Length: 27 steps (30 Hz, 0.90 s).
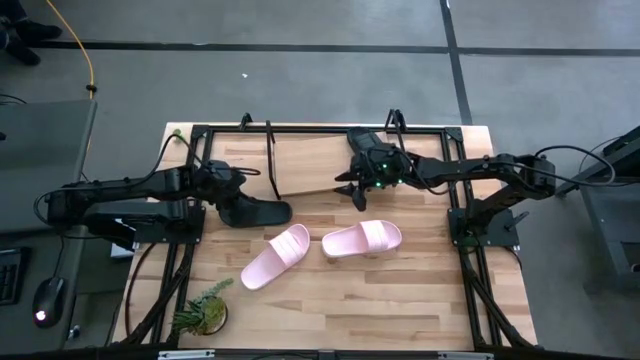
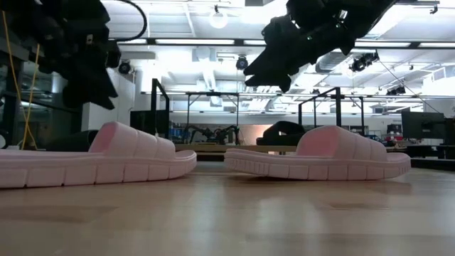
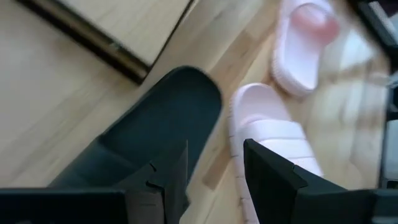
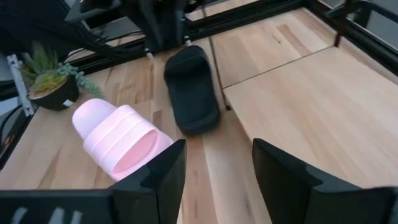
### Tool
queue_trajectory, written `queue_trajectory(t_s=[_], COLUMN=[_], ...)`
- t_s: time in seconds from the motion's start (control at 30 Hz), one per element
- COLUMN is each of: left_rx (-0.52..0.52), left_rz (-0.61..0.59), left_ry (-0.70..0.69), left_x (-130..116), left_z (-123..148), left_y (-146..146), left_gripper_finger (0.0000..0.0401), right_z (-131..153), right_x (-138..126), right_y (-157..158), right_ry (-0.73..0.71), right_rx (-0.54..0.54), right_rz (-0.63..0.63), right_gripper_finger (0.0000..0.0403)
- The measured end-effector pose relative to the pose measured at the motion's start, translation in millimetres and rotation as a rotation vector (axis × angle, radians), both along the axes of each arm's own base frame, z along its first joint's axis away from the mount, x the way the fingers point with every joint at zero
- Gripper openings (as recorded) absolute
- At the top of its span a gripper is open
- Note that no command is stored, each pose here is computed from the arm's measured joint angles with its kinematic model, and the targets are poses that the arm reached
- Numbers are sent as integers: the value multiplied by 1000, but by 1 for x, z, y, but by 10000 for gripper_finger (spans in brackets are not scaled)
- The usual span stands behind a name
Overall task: Pick and place slides into the shelf
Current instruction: Put the black slide on the shelf
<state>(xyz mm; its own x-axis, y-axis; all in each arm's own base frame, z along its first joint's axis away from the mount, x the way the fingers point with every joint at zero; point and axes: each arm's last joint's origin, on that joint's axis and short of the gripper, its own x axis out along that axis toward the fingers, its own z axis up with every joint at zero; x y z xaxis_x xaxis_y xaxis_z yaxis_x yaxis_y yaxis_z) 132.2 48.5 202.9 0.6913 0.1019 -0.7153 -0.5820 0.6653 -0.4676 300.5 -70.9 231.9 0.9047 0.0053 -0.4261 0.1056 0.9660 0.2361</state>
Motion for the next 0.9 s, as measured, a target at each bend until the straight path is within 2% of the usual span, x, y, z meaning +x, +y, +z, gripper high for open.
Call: queue_trajectory(t_s=[0.4,0.67,0.9], left_rx=[14,-83,-102], left_rz=[49,125,145], left_ry=[143,263,271], left_x=[-10,-20,-21], left_z=[-8,-15,-16], left_y=[-1,-5,-6], left_gripper_finger=[143,143,143], right_z=[0,0,0], right_x=[1,1,1], right_y=[4,3,3], right_ry=[0,3,3], right_rx=[-43,-54,-54], right_rz=[32,10,10], right_gripper_finger=[177,177,177])
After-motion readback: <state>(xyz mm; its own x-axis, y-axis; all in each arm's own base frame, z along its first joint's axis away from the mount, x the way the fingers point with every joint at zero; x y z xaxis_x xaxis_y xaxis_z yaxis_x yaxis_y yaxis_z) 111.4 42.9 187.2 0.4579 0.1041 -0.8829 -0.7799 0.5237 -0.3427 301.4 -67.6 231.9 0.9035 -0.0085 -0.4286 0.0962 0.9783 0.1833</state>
